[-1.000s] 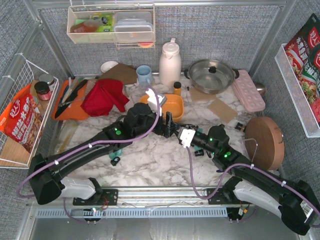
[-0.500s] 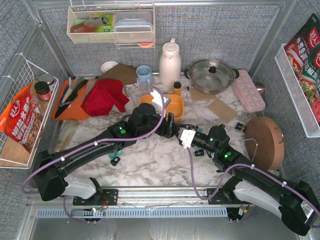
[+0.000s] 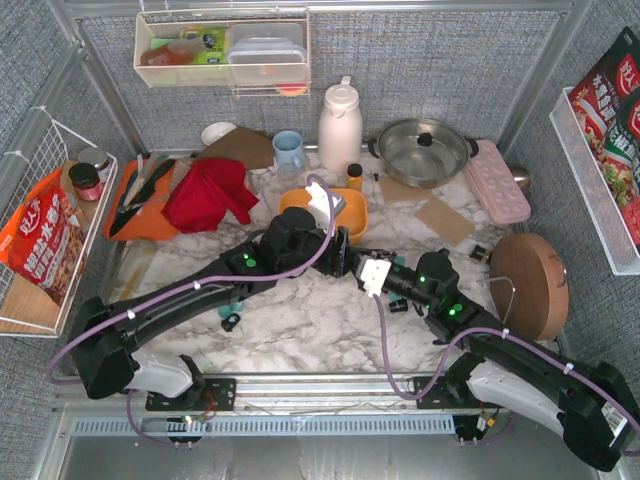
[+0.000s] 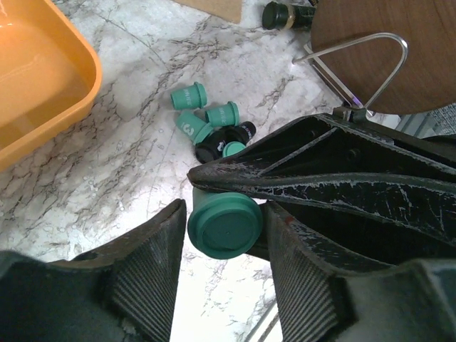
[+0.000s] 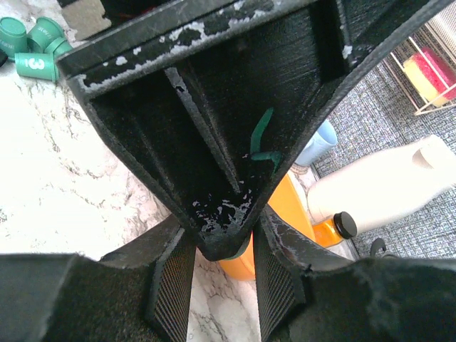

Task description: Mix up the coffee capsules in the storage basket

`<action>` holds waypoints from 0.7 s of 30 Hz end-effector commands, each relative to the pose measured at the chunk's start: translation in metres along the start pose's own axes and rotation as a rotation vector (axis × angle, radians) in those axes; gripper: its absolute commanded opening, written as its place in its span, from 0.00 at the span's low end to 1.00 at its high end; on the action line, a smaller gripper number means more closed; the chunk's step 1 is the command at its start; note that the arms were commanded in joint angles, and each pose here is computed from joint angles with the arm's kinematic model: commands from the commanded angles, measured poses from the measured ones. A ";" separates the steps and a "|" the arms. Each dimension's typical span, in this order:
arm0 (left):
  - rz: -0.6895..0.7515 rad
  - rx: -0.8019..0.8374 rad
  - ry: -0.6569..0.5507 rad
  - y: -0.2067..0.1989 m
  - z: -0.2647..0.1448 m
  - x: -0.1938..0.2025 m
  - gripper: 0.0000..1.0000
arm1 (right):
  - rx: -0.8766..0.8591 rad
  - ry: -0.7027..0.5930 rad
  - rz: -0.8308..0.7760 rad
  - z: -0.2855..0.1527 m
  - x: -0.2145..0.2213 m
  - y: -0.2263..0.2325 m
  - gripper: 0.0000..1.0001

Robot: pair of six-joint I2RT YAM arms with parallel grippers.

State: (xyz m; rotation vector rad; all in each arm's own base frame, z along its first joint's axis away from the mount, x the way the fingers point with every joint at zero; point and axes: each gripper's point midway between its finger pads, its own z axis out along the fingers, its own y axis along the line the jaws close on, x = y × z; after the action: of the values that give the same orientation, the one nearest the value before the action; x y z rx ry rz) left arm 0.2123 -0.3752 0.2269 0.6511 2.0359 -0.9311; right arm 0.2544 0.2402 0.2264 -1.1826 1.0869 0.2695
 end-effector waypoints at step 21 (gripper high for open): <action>-0.005 -0.071 -0.096 0.007 -0.012 -0.028 0.40 | 0.073 0.027 0.004 0.002 0.001 -0.017 0.76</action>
State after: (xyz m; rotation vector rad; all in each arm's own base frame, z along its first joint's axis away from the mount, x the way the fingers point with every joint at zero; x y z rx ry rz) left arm 0.2186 -0.3711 0.2460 0.5925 1.9991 -0.9213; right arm 0.2634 0.2357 0.2256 -1.1489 1.1257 0.2353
